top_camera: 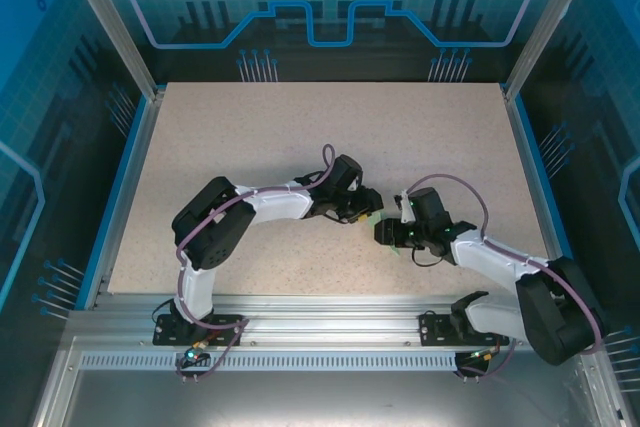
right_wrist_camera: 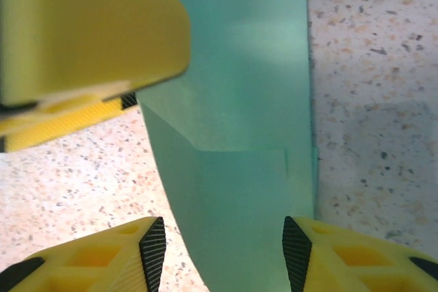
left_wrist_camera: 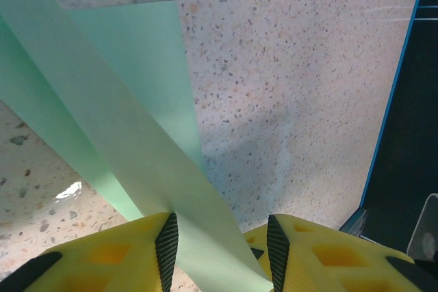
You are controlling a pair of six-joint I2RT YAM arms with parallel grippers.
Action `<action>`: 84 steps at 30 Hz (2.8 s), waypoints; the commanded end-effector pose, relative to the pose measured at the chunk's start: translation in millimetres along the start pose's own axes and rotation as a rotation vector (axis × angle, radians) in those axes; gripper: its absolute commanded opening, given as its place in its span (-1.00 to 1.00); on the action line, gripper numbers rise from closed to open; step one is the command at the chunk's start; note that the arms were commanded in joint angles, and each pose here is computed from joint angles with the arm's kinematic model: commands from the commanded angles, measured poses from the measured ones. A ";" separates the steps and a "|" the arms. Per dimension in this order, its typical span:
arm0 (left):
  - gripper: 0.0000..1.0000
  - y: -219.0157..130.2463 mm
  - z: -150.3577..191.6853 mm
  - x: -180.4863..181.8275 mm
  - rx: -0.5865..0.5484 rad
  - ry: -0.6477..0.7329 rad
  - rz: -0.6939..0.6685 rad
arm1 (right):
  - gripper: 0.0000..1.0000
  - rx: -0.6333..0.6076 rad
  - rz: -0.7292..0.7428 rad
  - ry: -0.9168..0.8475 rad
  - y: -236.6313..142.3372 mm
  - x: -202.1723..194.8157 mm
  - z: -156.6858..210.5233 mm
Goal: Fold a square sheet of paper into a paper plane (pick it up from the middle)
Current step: Fold the wing for the fifth time at the center of the table.
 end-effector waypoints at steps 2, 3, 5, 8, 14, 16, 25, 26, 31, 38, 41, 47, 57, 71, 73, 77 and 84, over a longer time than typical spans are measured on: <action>-0.14 4.4 -2.5 -4.4 -0.001 -0.001 -0.002 | -0.03 0.027 0.110 -0.056 1.0 1.3 -1.8; -0.14 4.1 -3.0 -4.2 -0.002 0.000 -0.003 | -0.09 0.028 0.120 -0.066 1.4 2.1 -2.7; -0.14 4.5 -3.0 -4.6 -0.003 -0.001 -0.003 | -0.20 0.030 0.127 -0.069 2.1 2.4 -3.4; -0.14 5.2 -3.0 -4.1 0.001 -0.002 -0.007 | -0.42 0.029 0.118 -0.075 2.6 3.7 -3.8; -0.14 4.3 -3.8 -5.0 0.001 -0.002 -0.006 | -0.57 0.036 0.142 -0.069 3.8 1.3 -3.2; -0.14 4.2 -3.7 -4.8 0.001 0.000 -0.008 | -0.63 0.037 0.140 -0.067 4.4 1.4 -3.3; -0.14 2.4 -4.9 -6.8 -0.001 0.003 -0.008 | -0.78 0.044 0.033 -0.023 13.6 10.3 -4.0; -0.14 1.9 -5.1 -6.2 0.000 0.001 -0.010 | -0.79 0.045 0.024 -0.020 15.5 11.8 -3.9; -0.14 0.0 -6.2 -5.6 -0.003 -0.001 -0.013 | -0.81 0.033 -0.012 0.015 16.9 16.8 -6.9; -0.14 -0.5 -7.4 -2.5 -0.007 -0.003 -0.018 | -0.73 0.061 -0.020 0.035 19.9 16.5 -6.7; -0.14 -0.1 -8.0 -1.2 -0.008 -0.009 -0.021 | -0.65 0.063 0.009 0.013 16.4 14.4 -5.4; -0.15 0.8 -10.2 0.9 -0.011 -0.012 -0.026 | -0.56 0.073 0.040 -0.037 9.7 14.6 -3.9; -0.16 1.9 -9.5 2.2 -0.004 -0.012 -0.029 | -0.72 0.074 0.029 -0.043 9.9 15.6 -3.8; -0.08 -12.2 -5.4 -3.8 -0.013 0.011 0.003 | -0.89 0.106 -0.183 0.072 23.2 5.5 -3.5; -0.05 -15.1 -4.2 -3.4 -0.015 0.014 0.015 | -0.88 0.108 -0.222 0.092 23.2 2.6 -4.2; -0.01 -19.1 -1.2 -3.7 -0.013 0.017 0.054 | -0.87 0.127 -0.265 0.127 25.9 -3.7 -4.5; 0.01 -18.9 3.2 -8.2 0.013 0.029 0.113 | -0.86 0.163 -0.270 0.172 35.5 -11.8 -1.4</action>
Point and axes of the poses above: each hand's point on the last joint's axis, 136 mm out from that joint toward the fingers, its own y axis out along the fingers, its own x axis along the line the jaws close on, z = x × y, the point moved 9 cm from there along -y, back along the fingers, and after that the axes turned 5 degrees about -y, right-handed, at the moved point
